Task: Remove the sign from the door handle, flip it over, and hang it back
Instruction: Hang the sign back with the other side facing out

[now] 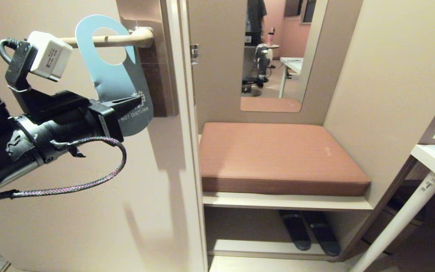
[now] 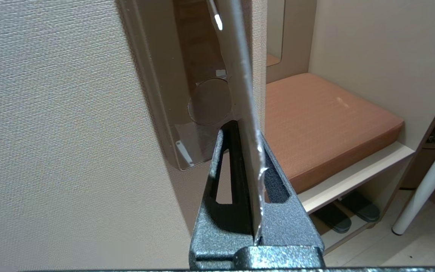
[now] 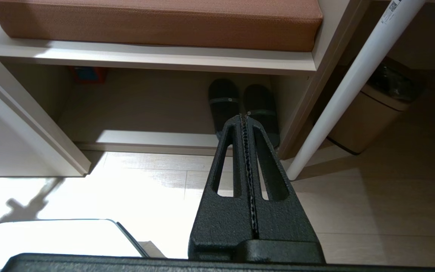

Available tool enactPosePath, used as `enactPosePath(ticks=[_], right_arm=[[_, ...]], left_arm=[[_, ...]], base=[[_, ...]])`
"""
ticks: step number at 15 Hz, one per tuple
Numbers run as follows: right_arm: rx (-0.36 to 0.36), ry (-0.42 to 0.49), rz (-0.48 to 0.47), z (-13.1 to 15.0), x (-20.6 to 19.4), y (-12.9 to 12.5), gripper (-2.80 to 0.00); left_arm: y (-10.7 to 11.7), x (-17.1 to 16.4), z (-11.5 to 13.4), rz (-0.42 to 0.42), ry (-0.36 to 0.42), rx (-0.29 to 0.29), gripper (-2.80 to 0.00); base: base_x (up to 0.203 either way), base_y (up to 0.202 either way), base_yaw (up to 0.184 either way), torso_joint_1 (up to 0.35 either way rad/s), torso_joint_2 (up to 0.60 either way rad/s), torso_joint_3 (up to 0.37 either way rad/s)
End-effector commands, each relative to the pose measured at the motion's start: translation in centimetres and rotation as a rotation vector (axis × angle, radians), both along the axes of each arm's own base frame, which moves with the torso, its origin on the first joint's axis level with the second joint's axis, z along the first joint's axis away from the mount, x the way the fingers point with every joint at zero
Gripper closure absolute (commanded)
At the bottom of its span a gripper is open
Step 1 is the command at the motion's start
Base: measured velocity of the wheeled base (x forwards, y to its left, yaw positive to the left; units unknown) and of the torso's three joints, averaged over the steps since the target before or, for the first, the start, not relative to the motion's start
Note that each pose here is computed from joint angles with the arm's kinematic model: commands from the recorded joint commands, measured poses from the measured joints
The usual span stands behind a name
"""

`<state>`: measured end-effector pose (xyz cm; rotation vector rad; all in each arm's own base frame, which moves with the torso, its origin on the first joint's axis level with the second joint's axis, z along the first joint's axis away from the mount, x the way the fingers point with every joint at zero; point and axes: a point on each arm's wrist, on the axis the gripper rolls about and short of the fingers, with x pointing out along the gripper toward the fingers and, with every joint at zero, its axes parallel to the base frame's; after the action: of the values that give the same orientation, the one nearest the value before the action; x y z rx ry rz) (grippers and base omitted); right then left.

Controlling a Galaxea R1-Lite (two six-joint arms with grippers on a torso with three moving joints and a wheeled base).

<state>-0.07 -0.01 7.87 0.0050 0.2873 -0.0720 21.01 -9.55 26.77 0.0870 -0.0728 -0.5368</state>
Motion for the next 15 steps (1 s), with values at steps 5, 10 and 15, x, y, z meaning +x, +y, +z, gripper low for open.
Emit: enactPosePath(ticks=[5, 10, 15], right_arm=[[0.0, 0.001, 0.0, 0.0, 0.01, 0.0, 0.0], [0.0, 0.001, -0.002, 0.0, 0.01, 0.0, 0.0], [0.0, 0.001, 0.001, 0.0, 0.01, 0.0, 0.0]], left_arm=[[-0.08, -0.07, 0.04, -0.01, -0.005, 0.002, -2.8], [-0.04, -0.1, 0.04, -0.01, -0.004, -0.004, -2.8], [0.23, -0.72, -0.07, -0.01, -0.003, -0.007, -2.8]], base=[[0.0, 0.0, 0.0, 0.0, 0.0, 0.0], [0.0, 0.0, 0.0, 0.0, 0.0, 0.0], [0.0, 0.0, 0.0, 0.0, 0.0, 0.0]])
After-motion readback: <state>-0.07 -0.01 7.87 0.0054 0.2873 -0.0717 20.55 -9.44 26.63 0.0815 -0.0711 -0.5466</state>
